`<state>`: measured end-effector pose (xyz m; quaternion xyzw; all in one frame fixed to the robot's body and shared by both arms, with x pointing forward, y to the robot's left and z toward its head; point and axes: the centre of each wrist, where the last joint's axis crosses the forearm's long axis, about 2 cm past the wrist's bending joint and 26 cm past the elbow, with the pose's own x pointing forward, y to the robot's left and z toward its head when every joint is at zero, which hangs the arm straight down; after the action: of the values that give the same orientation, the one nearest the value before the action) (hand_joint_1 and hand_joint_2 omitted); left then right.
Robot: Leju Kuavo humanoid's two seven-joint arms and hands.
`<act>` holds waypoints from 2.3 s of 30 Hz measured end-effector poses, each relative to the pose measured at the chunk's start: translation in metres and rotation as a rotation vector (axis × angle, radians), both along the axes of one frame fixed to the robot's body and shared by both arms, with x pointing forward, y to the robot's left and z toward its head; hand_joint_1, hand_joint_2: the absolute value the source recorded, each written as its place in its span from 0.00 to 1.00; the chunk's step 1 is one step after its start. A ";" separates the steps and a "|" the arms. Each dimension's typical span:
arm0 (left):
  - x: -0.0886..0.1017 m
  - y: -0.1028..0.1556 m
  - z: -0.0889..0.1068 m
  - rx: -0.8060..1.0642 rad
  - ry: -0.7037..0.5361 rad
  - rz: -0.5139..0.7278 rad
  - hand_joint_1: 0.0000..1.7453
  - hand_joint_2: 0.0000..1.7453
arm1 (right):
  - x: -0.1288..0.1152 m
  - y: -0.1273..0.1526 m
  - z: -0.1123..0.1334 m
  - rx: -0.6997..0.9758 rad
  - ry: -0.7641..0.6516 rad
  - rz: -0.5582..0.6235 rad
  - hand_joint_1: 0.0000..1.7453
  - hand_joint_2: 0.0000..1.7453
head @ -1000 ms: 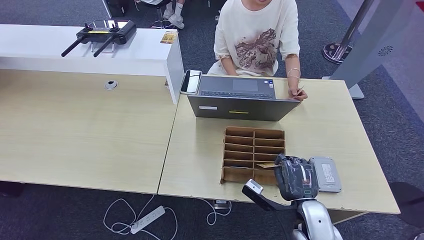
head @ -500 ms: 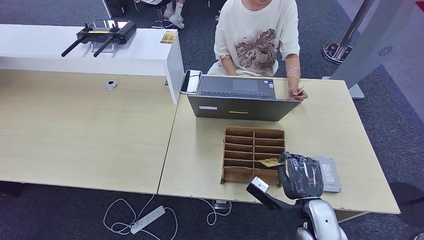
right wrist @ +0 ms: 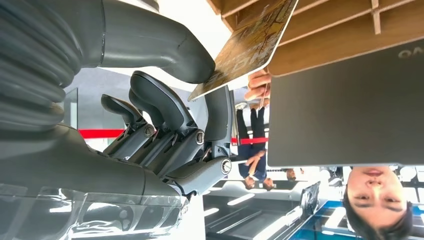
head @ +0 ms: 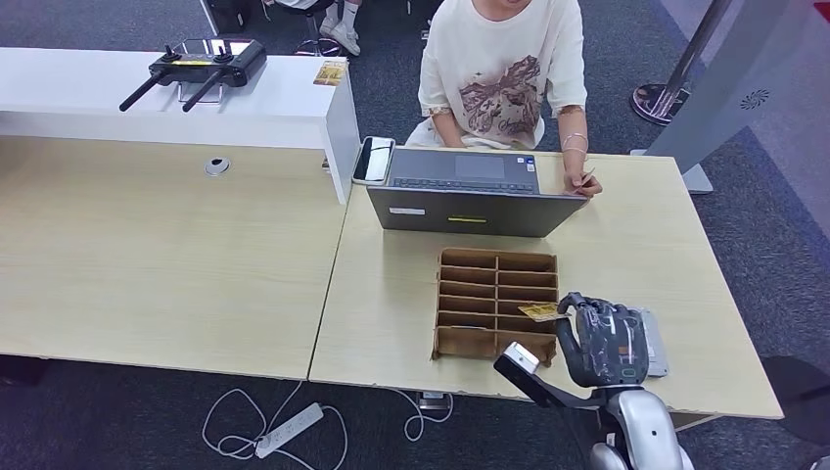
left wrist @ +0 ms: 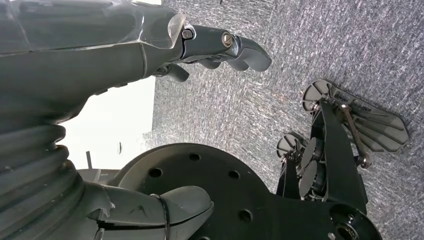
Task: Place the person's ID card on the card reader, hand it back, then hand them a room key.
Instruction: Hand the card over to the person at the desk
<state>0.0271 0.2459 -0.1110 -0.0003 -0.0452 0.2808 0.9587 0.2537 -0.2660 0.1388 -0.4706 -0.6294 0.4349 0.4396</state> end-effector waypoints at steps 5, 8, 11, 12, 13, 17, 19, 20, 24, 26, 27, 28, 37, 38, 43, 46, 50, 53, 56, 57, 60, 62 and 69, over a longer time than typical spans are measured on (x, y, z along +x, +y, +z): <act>0.001 0.000 0.000 0.000 -0.001 0.004 0.00 1.00 | -0.001 -0.001 0.006 0.007 -0.035 0.039 1.00 1.00; 0.001 0.000 0.000 -0.001 -0.002 0.006 0.00 1.00 | -0.002 0.000 0.010 0.028 -0.065 0.081 1.00 1.00; 0.002 0.000 0.000 -0.001 -0.004 0.008 0.00 1.00 | -0.002 0.000 0.014 0.046 -0.101 0.120 1.00 1.00; 0.003 0.000 0.000 -0.001 -0.004 0.009 0.00 1.00 | -0.002 0.000 0.015 0.051 -0.112 0.130 1.00 1.00; 0.003 0.000 0.000 -0.001 -0.005 0.010 0.00 1.00 | -0.002 0.001 0.016 0.054 -0.124 0.138 1.00 1.00; 0.005 0.000 0.000 -0.001 -0.008 0.015 0.00 1.00 | -0.002 0.001 0.020 0.057 -0.182 0.163 1.00 1.00; 0.006 0.000 0.001 -0.001 -0.010 0.016 0.00 1.00 | -0.002 0.003 0.023 0.058 -0.218 0.176 1.00 1.00; 0.006 0.000 0.001 -0.001 -0.010 0.016 0.00 1.00 | -0.002 0.003 0.025 0.058 -0.235 0.181 1.00 1.00; 0.007 0.000 0.001 -0.001 -0.012 0.017 0.00 1.00 | 0.001 0.005 0.032 0.054 -0.294 0.192 1.00 1.00; 0.007 0.000 0.001 -0.001 -0.012 0.018 0.00 1.00 | 0.003 0.006 0.036 0.054 -0.318 0.194 1.00 1.00; 0.007 0.000 0.001 -0.001 -0.012 0.018 0.00 1.00 | 0.004 0.006 0.037 0.054 -0.331 0.194 1.00 1.00; 0.007 0.000 0.001 -0.001 -0.013 0.018 0.00 1.00 | 0.005 0.006 0.039 0.054 -0.343 0.195 1.00 1.00; 0.008 0.000 0.001 -0.001 -0.013 0.019 0.00 1.00 | 0.022 0.009 0.061 0.042 -0.446 0.201 1.00 1.00; 0.008 0.000 0.001 -0.001 -0.013 0.019 0.00 1.00 | 0.024 0.009 0.064 0.040 -0.460 0.200 1.00 1.00; 0.008 0.001 0.001 -0.001 -0.013 0.022 0.00 1.00 | 0.041 0.010 0.080 0.036 -0.515 0.188 1.00 1.00; 0.008 0.001 0.001 -0.001 -0.013 0.025 0.00 1.00 | 0.054 0.009 0.089 0.032 -0.539 0.182 1.00 1.00; 0.008 0.001 0.001 0.000 -0.013 0.027 0.00 1.00 | 0.072 0.007 0.103 0.030 -0.569 0.175 1.00 1.00; 0.008 0.001 0.001 0.001 -0.012 0.028 0.00 1.00 | 0.086 0.006 0.114 0.033 -0.584 0.170 1.00 1.00; 0.008 0.001 0.001 0.004 -0.010 0.030 0.00 1.00 | 0.102 0.003 0.123 0.034 -0.589 0.161 1.00 1.00; 0.008 0.001 0.001 0.005 -0.010 0.030 0.00 1.00 | 0.107 0.002 0.126 0.034 -0.588 0.158 1.00 1.00; 0.008 0.001 0.001 0.006 -0.009 0.032 0.00 1.00 | 0.123 0.000 0.135 0.029 -0.582 0.144 1.00 1.00; 0.008 0.001 0.001 0.007 -0.009 0.032 0.00 1.00 | 0.133 -0.001 0.141 0.023 -0.567 0.132 1.00 1.00; 0.008 0.005 0.000 0.006 -0.014 0.030 0.00 1.00 | 0.168 -0.010 0.154 -0.006 -0.462 0.070 1.00 1.00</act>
<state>0.0346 0.2510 -0.1108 0.0014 -0.0526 0.2949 0.9541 0.4213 -0.2758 0.2926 -0.5370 -0.7279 0.3323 0.2672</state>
